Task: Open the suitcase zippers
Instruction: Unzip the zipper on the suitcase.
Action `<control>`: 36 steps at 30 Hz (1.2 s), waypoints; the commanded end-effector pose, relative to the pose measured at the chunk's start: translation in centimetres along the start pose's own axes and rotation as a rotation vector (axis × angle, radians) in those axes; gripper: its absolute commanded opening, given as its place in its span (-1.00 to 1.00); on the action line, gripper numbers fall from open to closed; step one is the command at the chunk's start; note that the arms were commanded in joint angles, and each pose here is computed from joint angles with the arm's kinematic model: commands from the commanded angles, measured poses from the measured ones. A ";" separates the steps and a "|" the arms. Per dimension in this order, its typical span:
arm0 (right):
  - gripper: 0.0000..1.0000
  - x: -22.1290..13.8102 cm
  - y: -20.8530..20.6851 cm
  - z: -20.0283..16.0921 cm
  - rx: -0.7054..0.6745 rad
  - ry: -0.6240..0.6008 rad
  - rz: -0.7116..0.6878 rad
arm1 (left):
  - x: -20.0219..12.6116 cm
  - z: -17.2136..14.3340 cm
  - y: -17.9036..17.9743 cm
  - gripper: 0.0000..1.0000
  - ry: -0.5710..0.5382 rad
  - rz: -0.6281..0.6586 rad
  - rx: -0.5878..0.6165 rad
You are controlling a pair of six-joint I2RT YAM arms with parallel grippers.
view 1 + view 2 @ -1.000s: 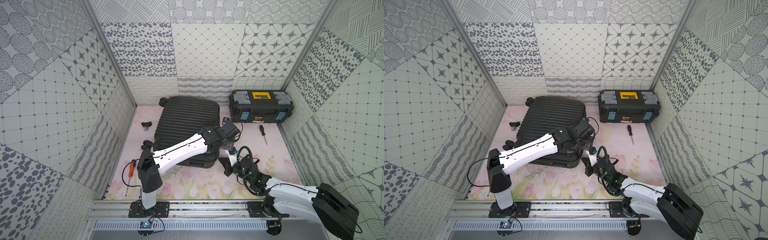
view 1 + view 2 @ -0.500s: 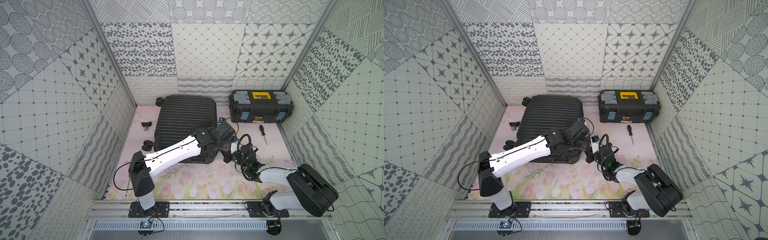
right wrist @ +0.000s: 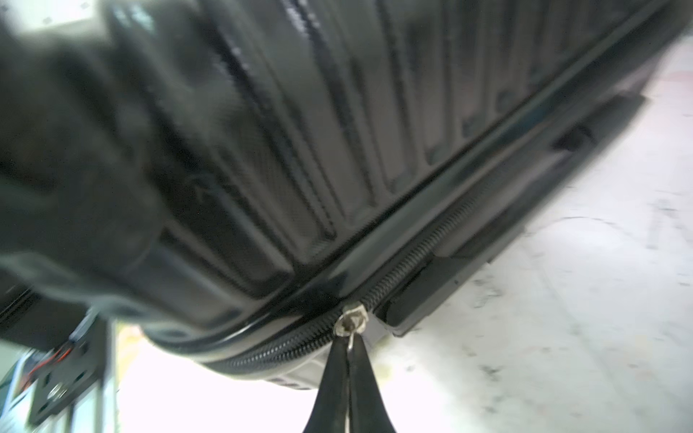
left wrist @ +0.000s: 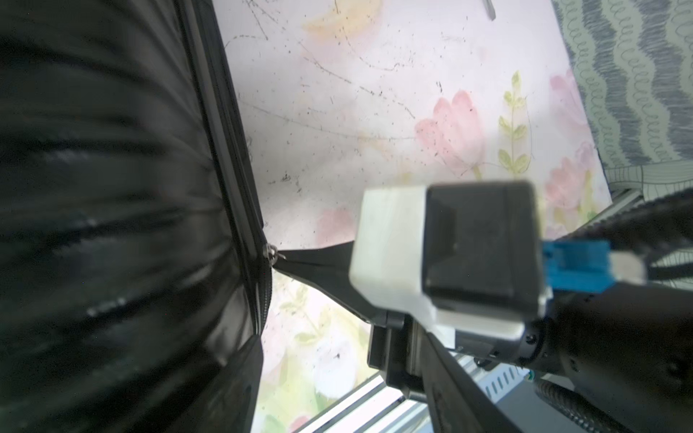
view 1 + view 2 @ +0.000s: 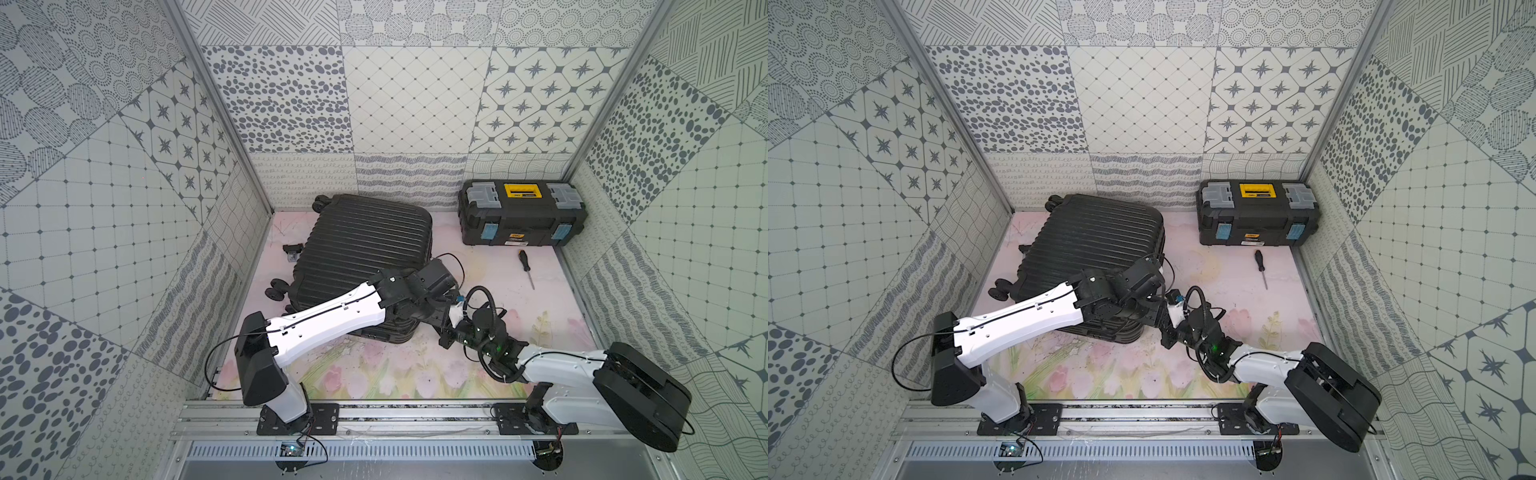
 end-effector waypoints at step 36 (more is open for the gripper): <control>-1.00 1.6 -9.5 9.2 0.118 -0.190 -0.282 | -4.1 -7.7 8.2 0.40 0.209 0.320 -0.029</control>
Point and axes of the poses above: each gripper's point midway between its finger pads, its own x axis out along the fingers, its own y axis along the line the jaws close on, z = x × y, the point moved 2 cm from there along -x, back along the fingers, and after that the axes turned 9 degrees about x, right-handed, at the moved point
